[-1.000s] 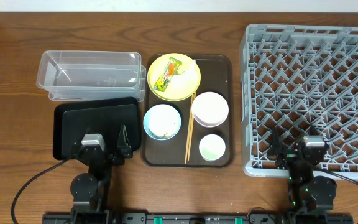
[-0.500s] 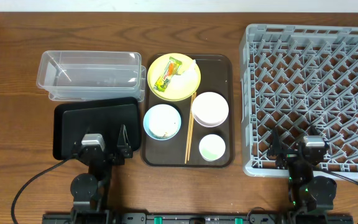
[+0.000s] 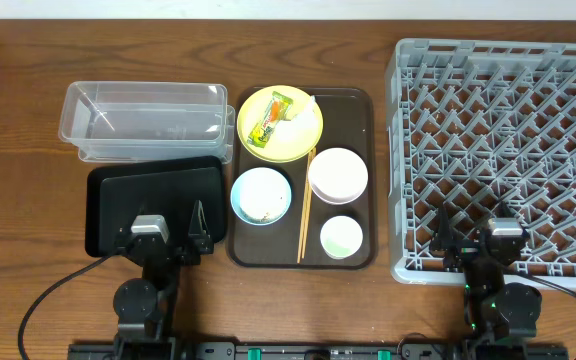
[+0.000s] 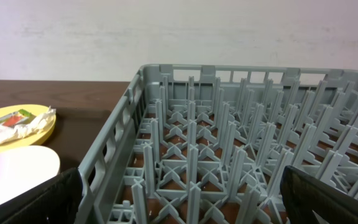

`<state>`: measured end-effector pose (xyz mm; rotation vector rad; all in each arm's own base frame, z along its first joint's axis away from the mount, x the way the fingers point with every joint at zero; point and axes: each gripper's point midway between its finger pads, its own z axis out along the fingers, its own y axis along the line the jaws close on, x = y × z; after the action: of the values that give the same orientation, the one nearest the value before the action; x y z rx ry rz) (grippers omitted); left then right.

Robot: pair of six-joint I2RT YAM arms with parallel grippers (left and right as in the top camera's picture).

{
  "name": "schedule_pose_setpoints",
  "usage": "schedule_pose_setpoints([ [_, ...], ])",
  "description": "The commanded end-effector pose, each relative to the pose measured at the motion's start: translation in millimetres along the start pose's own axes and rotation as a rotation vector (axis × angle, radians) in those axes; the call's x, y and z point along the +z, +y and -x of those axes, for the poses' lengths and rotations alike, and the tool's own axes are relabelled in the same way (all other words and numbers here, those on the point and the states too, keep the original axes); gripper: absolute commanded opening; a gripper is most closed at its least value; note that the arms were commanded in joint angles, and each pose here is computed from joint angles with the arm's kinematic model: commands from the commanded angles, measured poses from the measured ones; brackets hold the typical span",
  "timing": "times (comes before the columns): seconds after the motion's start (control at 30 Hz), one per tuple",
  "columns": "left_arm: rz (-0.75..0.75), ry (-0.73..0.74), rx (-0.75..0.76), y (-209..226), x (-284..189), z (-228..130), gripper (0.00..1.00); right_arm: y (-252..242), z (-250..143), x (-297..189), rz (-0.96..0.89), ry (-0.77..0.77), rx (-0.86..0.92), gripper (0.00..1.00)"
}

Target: Sort waste into correct bins and load items into the dishwasher rack

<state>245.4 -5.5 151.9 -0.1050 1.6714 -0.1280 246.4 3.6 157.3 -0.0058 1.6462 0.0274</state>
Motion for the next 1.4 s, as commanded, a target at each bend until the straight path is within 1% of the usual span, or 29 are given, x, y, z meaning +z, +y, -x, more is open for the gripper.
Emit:
schedule_pose_setpoints([
  [0.0,0.0,0.057,0.006,0.8,0.4,-16.2,1.0,2.5,-1.4,0.0,0.008,0.002,-0.014,0.99],
  [0.07,-0.001,0.059,0.003,0.6,0.5,-16.6,1.0,2.6,-1.4,0.0,0.009,0.002,-0.01,0.99],
  [0.2,-0.001,0.06,-0.003,0.5,0.3,-15.5,1.0,2.5,-0.7,0.0,0.008,0.0,0.055,0.99],
  [0.33,-0.003,0.067,-0.011,-1.7,-1.2,-4.6,1.0,2.3,0.4,-0.2,0.007,-0.001,0.11,0.99],
  [0.43,0.005,0.124,-0.05,-3.6,-3.3,3.3,1.0,2.3,1.1,-1.4,0.006,0.018,0.123,0.99],
  [0.63,0.037,0.321,-0.056,-6.5,-3.9,19.3,1.0,2.5,21.1,-3.5,0.002,0.063,0.125,0.99],
  [0.77,0.061,0.455,-0.056,-8.2,2.2,30.4,1.0,2.8,38.1,-0.3,-0.003,0.133,0.125,0.99],
  [0.83,0.078,0.548,-0.057,-8.3,5.8,31.2,1.0,2.9,44.1,2.6,-0.007,0.192,0.126,0.99],
  [0.93,0.109,0.731,-0.057,-7.5,6.5,25.3,1.0,2.9,48.1,7.9,-0.017,0.32,0.127,0.99],
  [1.1,0.147,0.936,-0.057,-7.3,3.1,23.9,1.0,3.0,47.3,13.2,-0.03,0.503,0.127,0.99],
  [1.2,0.118,0.983,-0.076,-14.2,7.6,24.2,1.0,3.6,46.8,18.0,-0.032,0.58,0.128,0.99],
  [1.23,0.095,0.977,-0.087,-18.5,12.2,25.6,1.0,3.6,46.8,21.1,-0.033,0.592,0.128,0.99],
  [1.37,-0.003,0.873,-0.104,-33.9,39.9,40.4,1.0,6.2,45.3,28.0,-0.02,0.608,0.134,0.99],
])
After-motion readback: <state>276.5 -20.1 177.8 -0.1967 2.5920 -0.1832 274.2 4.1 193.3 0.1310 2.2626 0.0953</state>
